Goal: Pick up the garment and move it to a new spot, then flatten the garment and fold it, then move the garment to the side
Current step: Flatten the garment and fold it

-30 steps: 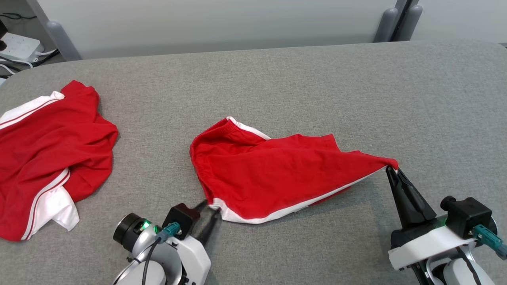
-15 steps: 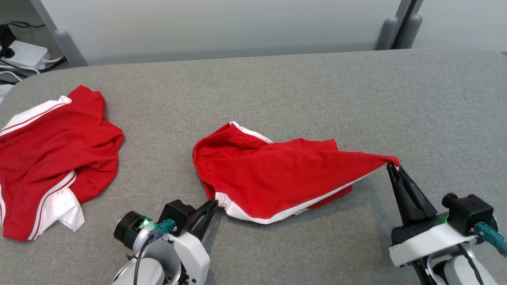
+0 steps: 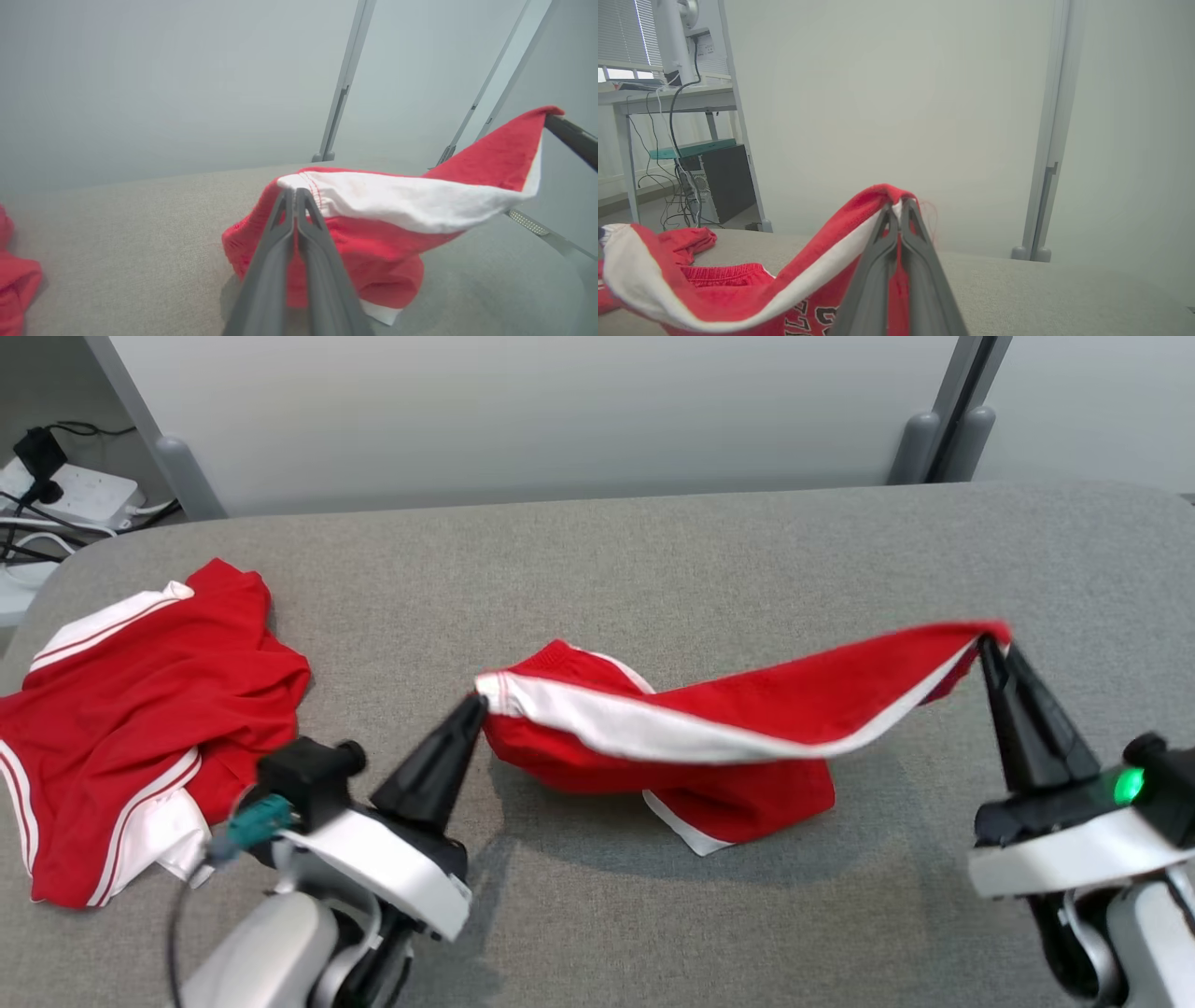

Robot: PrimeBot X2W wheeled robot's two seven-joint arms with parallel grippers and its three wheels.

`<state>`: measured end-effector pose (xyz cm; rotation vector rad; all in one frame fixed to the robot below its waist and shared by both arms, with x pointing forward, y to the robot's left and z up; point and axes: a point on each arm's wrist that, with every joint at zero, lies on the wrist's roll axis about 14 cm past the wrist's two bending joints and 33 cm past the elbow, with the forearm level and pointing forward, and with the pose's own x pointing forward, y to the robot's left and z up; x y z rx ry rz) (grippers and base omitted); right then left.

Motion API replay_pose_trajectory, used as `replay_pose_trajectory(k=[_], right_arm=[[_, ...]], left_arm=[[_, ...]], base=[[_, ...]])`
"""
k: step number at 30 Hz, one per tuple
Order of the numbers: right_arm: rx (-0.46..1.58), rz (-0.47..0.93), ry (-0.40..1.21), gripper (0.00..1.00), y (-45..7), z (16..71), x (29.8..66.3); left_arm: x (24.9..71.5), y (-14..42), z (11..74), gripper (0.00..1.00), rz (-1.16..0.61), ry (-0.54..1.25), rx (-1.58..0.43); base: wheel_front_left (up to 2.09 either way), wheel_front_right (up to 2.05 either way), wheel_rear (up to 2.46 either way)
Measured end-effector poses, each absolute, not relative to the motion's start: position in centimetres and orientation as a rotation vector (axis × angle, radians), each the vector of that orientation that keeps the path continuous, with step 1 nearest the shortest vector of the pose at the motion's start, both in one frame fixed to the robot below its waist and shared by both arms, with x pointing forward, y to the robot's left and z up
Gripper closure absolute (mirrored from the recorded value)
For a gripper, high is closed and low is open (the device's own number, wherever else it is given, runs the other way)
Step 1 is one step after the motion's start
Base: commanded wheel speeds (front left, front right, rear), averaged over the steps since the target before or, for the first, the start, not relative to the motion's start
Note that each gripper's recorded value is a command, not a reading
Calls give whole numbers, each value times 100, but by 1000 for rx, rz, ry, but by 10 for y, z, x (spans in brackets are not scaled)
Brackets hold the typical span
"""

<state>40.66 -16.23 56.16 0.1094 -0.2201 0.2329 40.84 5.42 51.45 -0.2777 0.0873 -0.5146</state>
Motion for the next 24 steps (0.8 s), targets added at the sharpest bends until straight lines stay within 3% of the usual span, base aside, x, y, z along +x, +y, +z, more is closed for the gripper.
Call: replay_pose_trajectory(k=[11, 17, 24], right_arm=[[25, 266, -550, 100, -177, 681, 403], [75, 251, -667, 100, -198, 724, 382], [1, 185, -928, 100, -227, 803, 342]], left_arm=[[399, 76, 650, 100, -590, -193, -495], [366, 63, 725, 100, -733, -328, -552], [334, 41, 786, 100, -916, -411, -612]], base=[[0, 0, 0], [0, 0, 0], [0, 0, 0]])
